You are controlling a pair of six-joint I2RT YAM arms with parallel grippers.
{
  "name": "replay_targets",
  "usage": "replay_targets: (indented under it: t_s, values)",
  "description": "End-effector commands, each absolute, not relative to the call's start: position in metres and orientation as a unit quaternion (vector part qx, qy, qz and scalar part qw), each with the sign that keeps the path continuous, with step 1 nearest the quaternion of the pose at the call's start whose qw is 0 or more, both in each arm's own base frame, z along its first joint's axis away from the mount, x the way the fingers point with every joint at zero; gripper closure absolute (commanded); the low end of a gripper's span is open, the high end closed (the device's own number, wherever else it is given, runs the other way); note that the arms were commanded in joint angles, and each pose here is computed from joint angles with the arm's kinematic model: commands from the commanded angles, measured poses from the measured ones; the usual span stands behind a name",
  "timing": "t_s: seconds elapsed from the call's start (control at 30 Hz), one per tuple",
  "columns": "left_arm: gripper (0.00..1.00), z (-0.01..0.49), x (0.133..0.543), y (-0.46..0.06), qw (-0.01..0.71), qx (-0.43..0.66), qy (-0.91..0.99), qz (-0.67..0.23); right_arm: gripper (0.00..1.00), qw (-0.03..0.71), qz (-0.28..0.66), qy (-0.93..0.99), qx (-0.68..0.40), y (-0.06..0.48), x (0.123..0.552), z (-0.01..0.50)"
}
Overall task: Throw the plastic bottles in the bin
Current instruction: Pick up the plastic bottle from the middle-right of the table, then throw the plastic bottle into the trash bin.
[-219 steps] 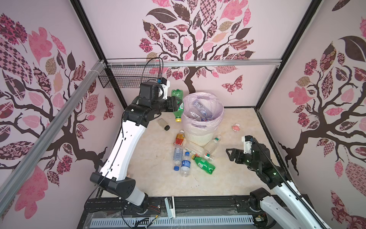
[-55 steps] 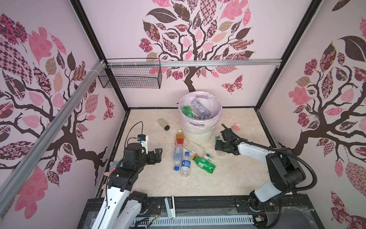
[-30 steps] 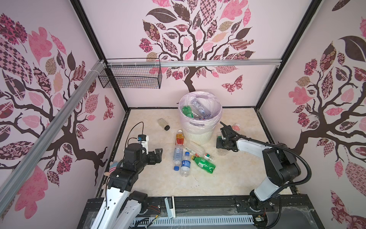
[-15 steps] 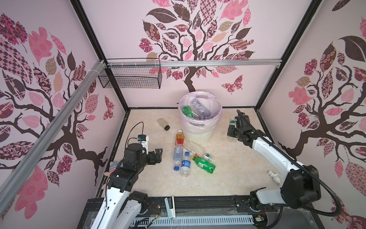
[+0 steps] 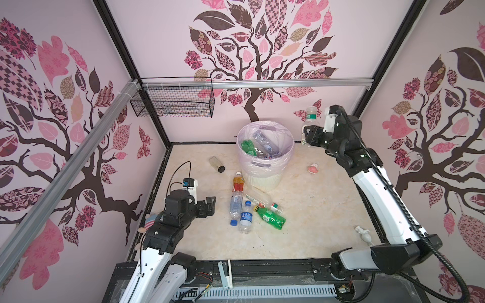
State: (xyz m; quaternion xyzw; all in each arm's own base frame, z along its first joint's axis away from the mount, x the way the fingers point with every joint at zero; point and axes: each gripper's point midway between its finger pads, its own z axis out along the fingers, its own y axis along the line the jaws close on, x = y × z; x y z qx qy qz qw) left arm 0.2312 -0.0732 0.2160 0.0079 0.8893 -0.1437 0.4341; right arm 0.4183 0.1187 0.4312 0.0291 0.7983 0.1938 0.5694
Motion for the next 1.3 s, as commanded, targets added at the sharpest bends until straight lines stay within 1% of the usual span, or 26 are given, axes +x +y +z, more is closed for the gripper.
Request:
replay_targets:
  t_s: [0.0,0.13,0.3,0.53,0.87,0.97,1.07,1.1,1.27]
  values:
    - [0.08,0.210,0.230,-0.073,0.432,0.008,0.891,-0.139,0.49,0.532,0.255,0.807,-0.018,0.152,0.423,0.426]
    - [0.09,0.210,0.229,-0.073,0.432,0.010,0.891,-0.137,0.49,0.514,0.294,0.805,-0.047,0.178,0.424,0.429]
    - [0.09,0.210,0.229,-0.073,0.432,0.010,0.892,-0.135,0.48,0.500,0.290,0.814,-0.058,0.194,0.435,0.421]
    - [0.09,0.211,0.229,-0.073,0.435,0.011,0.890,-0.137,0.45,0.468,0.294,0.831,-0.066,0.211,0.450,0.392]
    - [0.10,0.212,0.229,-0.074,0.436,0.011,0.889,-0.137,0.42,0.454,0.272,0.847,-0.056,0.211,0.460,0.367]
    - [0.10,0.212,0.229,-0.074,0.435,0.012,0.890,-0.137,0.38,0.453,0.268,0.849,-0.053,0.211,0.462,0.363]
    - [0.10,0.212,0.229,-0.074,0.435,0.013,0.890,-0.138,0.28,0.453,0.264,0.850,-0.051,0.210,0.463,0.361]
    - [0.10,0.211,0.229,-0.075,0.434,0.014,0.890,-0.138,0.25,0.454,0.262,0.850,-0.049,0.210,0.463,0.362]
    - [0.10,0.209,0.229,-0.077,0.429,0.018,0.892,-0.140,0.21,0.463,0.251,0.849,-0.050,0.204,0.459,0.369]
